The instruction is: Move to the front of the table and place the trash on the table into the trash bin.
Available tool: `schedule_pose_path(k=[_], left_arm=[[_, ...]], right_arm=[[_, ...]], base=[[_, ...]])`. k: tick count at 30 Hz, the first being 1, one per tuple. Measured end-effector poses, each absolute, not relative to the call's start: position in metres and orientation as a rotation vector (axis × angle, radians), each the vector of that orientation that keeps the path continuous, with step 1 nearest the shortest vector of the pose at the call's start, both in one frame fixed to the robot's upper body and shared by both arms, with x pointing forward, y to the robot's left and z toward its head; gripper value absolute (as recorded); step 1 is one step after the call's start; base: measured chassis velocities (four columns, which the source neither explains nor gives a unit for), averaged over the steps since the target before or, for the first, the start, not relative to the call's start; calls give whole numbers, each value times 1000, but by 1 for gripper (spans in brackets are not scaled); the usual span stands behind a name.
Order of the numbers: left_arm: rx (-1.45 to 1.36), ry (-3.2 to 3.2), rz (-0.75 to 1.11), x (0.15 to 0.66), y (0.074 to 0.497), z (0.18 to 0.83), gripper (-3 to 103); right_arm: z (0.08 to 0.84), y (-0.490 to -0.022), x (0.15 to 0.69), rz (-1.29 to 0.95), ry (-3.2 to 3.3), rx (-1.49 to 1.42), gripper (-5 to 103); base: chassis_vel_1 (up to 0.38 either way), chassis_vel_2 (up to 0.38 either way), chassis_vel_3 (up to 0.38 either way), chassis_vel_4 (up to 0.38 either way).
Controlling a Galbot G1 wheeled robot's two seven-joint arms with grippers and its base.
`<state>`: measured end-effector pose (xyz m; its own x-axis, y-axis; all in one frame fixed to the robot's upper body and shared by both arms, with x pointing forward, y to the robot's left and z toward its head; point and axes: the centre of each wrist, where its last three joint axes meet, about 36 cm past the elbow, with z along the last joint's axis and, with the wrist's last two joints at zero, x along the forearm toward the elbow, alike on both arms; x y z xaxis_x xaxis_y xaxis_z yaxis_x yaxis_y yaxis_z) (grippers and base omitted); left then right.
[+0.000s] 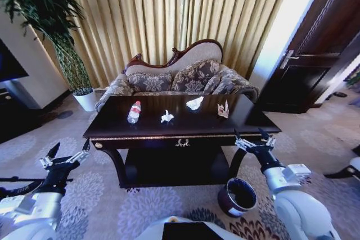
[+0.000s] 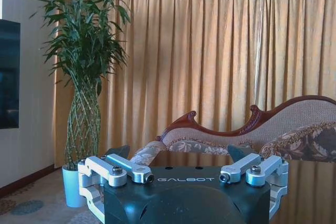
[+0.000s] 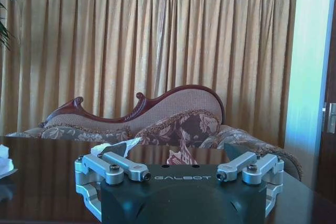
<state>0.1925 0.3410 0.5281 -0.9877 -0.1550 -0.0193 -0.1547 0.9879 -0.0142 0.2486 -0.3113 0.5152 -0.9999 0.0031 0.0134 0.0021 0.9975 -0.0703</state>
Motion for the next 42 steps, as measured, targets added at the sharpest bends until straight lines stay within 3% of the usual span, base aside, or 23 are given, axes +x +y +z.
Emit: schedule_pose_path(k=[16,21,24,42], left_arm=[[-231,3094,-16,192,342,527,100],[-228,3084,-10,191,340,531,100],[-230,3077,-7,190,338,534,100],[-243,3105,-11,194,333,533,100]], right_arm=[[514,-307,250,72,-3119,67,100],[525,-309,261,-30,-3076,119,100],[544,-313,281,-80,-3014,138,100],[532,-383,373,110,-2831,-64,100]], base=[[-95,97,97,-102],[0,0,0,0],[0,0,0,0],[0,0,0,0]])
